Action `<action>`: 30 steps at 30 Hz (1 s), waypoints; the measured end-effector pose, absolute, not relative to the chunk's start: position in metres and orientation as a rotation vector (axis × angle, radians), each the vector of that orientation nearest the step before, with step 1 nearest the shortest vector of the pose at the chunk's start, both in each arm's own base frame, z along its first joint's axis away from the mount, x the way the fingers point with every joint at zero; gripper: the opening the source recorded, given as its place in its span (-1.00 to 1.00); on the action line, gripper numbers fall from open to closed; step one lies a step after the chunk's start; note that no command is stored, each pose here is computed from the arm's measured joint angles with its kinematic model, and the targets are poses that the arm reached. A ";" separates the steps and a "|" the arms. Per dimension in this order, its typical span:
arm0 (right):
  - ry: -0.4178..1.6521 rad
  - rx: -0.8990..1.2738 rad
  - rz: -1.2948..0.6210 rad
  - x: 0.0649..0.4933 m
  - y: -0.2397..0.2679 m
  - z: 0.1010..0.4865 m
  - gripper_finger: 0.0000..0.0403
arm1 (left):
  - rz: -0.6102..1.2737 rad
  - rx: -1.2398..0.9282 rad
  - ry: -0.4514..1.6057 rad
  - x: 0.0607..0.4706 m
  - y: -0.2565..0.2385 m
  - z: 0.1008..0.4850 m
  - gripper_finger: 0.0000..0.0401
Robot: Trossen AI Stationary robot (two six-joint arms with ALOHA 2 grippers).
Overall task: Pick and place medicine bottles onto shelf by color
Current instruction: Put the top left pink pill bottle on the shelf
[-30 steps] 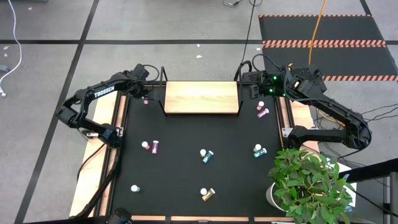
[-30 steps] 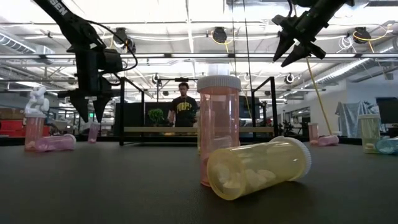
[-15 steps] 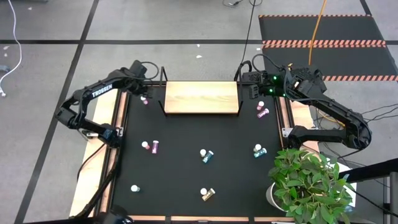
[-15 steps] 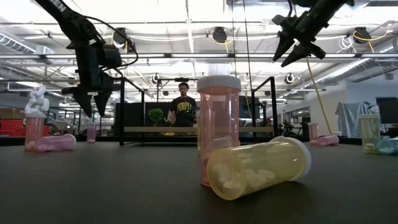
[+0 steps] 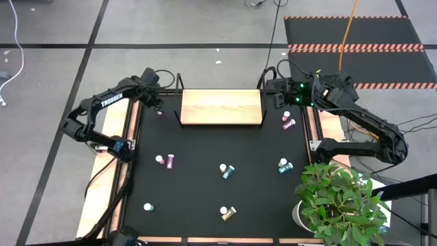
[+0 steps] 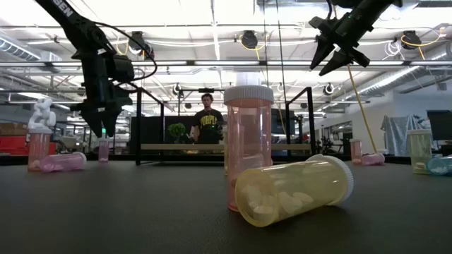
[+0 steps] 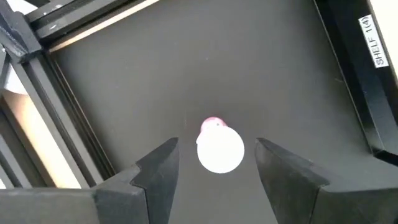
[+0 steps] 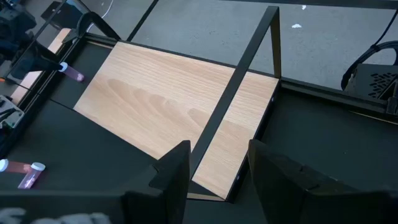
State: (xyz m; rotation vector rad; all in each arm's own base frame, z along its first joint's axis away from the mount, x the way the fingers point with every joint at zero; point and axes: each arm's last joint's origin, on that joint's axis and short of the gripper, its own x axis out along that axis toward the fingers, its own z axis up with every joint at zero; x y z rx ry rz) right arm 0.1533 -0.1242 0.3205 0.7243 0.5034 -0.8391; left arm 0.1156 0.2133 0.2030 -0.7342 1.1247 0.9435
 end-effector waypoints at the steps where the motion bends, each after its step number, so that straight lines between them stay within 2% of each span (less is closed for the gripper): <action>1: 0.503 0.728 -0.835 0.153 -0.124 0.321 -0.22 | 0.944 -0.732 1.121 0.116 0.214 0.203 0.05; 30: 0.477 0.773 -0.805 0.155 -0.124 0.322 -0.22 | 0.855 -0.641 1.172 0.114 0.208 0.183 0.05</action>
